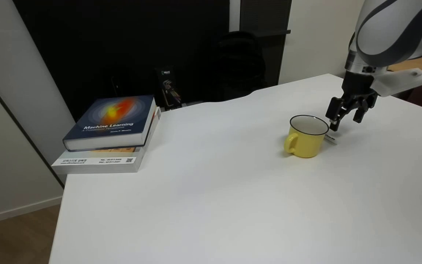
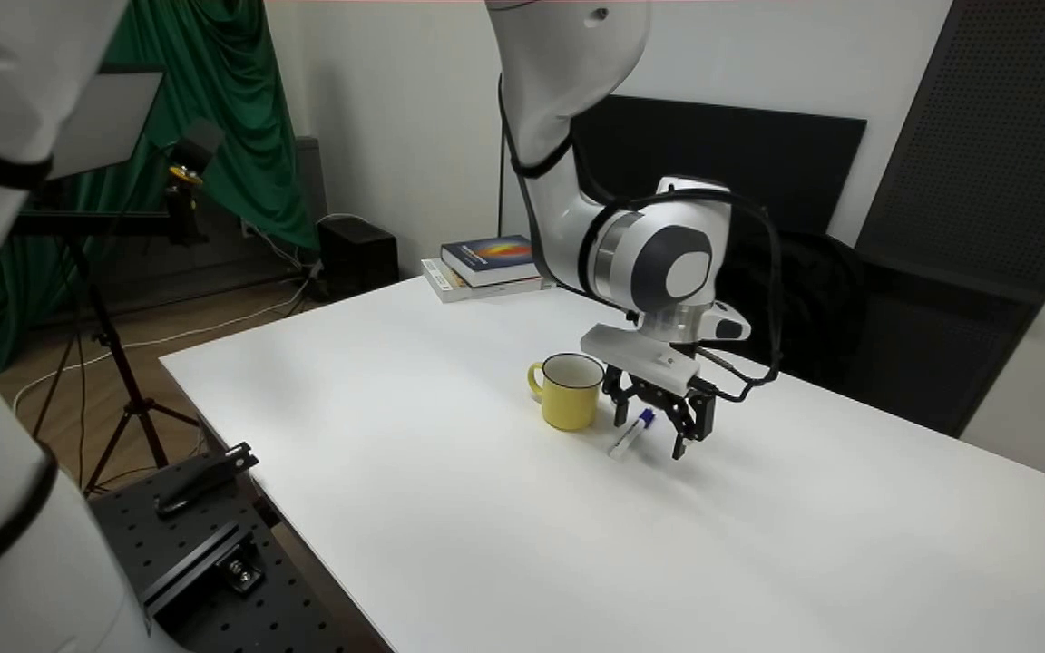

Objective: Put the marker in the cup

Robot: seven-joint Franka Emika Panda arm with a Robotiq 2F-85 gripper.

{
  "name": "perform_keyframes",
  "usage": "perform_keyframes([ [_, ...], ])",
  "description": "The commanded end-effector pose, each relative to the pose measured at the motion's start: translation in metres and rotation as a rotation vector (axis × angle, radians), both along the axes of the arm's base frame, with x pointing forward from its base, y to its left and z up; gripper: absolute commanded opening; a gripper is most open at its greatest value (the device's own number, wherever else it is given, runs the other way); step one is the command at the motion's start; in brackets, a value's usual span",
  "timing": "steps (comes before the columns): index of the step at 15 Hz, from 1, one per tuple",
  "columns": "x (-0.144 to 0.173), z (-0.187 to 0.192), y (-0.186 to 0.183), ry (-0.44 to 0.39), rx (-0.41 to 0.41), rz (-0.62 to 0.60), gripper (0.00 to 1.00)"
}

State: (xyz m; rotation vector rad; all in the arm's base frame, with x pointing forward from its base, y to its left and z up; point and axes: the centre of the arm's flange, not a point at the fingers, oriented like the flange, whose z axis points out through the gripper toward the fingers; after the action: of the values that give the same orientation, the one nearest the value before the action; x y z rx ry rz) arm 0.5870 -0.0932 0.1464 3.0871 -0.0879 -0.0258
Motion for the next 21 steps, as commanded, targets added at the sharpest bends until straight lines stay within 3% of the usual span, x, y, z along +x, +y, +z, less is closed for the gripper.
perform_keyframes([
  [1,0.001,-0.005,0.003,-0.008,-0.013,0.000,1.00],
  [6,0.001,-0.011,0.010,-0.087,-0.009,0.006,1.00],
  [13,0.001,-0.032,0.021,-0.087,-0.003,0.028,1.00],
  [14,0.001,-0.033,0.022,-0.087,-0.003,0.031,0.82],
  [21,0.001,-0.039,0.024,-0.081,-0.014,0.033,0.33],
])
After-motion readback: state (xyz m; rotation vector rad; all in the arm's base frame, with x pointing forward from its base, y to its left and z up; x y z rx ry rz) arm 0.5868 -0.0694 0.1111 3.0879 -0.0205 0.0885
